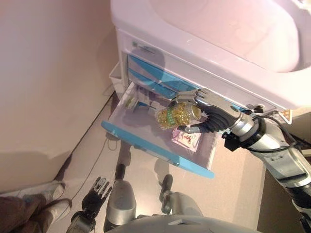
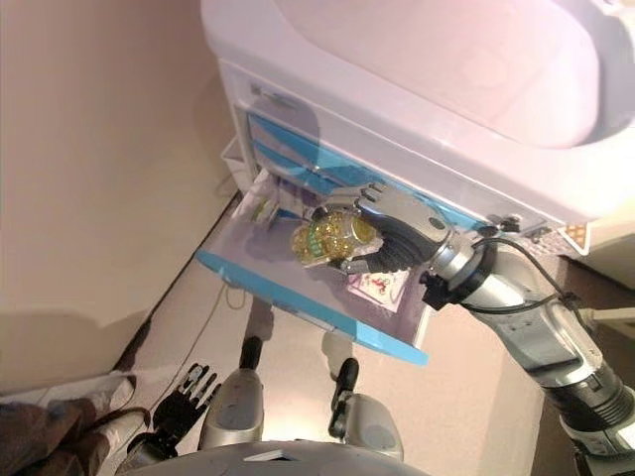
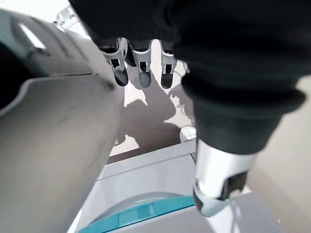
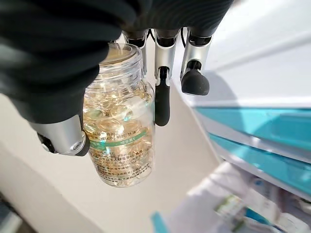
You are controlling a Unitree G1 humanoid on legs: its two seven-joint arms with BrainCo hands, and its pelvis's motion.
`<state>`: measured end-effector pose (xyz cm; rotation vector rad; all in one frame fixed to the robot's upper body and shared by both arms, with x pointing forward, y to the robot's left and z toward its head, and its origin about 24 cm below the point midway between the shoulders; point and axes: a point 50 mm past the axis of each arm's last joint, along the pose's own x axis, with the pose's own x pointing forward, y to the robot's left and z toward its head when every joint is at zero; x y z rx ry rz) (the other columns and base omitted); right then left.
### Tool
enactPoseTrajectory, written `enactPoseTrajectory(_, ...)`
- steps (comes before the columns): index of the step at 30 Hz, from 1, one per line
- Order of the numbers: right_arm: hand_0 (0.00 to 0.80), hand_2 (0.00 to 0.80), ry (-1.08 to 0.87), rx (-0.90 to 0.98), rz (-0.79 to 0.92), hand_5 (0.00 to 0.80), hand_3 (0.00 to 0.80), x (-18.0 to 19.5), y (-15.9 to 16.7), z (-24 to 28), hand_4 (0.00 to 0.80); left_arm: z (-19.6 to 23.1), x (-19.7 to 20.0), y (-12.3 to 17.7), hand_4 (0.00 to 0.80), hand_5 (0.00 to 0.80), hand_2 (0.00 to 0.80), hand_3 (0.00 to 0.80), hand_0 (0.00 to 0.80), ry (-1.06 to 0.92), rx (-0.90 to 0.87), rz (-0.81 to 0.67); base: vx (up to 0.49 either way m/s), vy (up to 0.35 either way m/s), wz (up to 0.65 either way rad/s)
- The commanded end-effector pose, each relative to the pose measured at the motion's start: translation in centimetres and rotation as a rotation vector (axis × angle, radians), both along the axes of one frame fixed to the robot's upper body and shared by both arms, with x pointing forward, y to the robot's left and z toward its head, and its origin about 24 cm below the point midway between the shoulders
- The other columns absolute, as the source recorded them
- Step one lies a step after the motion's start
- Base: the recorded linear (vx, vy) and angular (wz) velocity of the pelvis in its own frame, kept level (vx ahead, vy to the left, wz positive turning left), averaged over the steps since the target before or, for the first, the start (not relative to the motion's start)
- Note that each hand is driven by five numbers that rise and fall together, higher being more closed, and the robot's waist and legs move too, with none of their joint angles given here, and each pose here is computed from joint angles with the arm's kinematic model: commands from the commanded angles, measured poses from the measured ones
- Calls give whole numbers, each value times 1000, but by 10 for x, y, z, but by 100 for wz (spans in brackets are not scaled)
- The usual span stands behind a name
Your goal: Open the drawer and pick up the medicine
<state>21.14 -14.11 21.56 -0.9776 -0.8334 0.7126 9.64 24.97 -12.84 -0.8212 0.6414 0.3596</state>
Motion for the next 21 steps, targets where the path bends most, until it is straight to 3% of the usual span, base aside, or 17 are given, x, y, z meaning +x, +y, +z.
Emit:
enactPoseTrajectory(1, 800, 800, -30, 57, 163, 800, 800, -23, 4, 26, 800, -6, -28, 4, 0, 0, 0, 0, 0, 64, 0, 53, 52, 23, -9)
enactPoseTrajectory(11, 800, 800, 28, 175, 43, 800, 800, -2, -14, 50, 800, -10, -39, 5, 0, 0, 0, 0, 0, 113, -6, 68, 50, 10, -5)
enactPoseTrajectory(21, 800, 800, -51, 312, -284, 800, 800, 44, -52, 93, 800, -12, -45, 9, 0, 0, 0, 0, 0, 163, 1, 50, 56, 11, -1)
